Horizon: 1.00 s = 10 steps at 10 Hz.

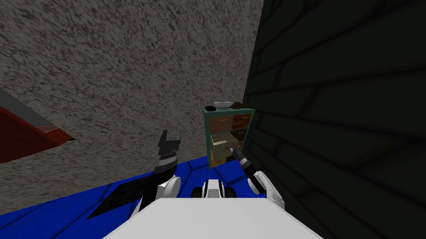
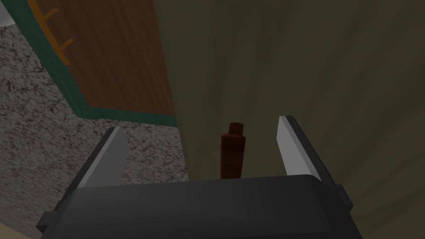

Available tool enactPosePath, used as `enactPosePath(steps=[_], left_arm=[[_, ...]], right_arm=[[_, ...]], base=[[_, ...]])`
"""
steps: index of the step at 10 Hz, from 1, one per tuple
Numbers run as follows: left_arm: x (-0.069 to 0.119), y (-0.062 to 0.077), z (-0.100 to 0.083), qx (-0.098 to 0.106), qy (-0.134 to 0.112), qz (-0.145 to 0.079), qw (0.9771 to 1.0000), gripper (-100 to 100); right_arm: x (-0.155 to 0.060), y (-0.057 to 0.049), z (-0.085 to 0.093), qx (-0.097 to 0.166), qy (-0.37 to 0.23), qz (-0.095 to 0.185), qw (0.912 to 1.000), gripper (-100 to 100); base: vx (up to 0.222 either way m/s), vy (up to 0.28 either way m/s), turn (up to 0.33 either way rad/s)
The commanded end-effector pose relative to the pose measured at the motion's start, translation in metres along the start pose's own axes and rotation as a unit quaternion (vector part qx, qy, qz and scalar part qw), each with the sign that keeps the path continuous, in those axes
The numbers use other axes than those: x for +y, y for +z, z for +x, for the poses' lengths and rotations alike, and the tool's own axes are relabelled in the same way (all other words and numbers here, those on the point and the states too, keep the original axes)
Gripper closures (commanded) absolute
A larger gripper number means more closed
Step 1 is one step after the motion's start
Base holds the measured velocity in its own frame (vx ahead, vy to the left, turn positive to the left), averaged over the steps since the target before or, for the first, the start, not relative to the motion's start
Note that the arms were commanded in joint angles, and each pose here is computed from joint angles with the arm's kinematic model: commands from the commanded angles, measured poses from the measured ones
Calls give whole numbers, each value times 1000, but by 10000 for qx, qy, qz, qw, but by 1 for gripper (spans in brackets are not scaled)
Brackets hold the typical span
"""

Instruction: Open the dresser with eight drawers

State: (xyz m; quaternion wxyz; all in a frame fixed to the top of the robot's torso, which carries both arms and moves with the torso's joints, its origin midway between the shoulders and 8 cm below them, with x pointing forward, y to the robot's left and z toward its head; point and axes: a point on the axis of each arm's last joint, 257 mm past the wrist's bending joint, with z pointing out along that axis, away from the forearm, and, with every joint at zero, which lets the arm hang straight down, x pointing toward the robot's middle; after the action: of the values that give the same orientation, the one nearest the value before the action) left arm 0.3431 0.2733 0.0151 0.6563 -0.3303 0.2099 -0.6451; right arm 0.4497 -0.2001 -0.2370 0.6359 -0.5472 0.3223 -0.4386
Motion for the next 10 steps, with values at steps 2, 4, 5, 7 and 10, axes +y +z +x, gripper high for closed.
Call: enactPosePath(steps=[2, 4, 5, 7, 10], left_arm=[[0, 0, 0, 0, 0, 0, 10000, 0], [0, 0, 0, 0, 0, 0, 10000, 0], [0, 0, 0, 0, 1, 0, 10000, 0], [0, 0, 0, 0, 1, 0, 10000, 0], [0, 0, 0, 0, 1, 0, 10000, 0]], right_arm=[[-19, 17, 19, 49, -10, 9, 10000, -100], [-19, 17, 21, 52, -19, 5, 10000, -100], [-19, 17, 23, 70, -6, -14, 10000, 0], [-17, 16, 23, 74, -4, -26, 10000, 0], [-17, 16, 23, 75, -4, -27, 10000, 0]], base=[[-57, 21, 20], [-50, 18, 9], [-5, 0, -3], [0, 0, 0], [0, 0, 0]])
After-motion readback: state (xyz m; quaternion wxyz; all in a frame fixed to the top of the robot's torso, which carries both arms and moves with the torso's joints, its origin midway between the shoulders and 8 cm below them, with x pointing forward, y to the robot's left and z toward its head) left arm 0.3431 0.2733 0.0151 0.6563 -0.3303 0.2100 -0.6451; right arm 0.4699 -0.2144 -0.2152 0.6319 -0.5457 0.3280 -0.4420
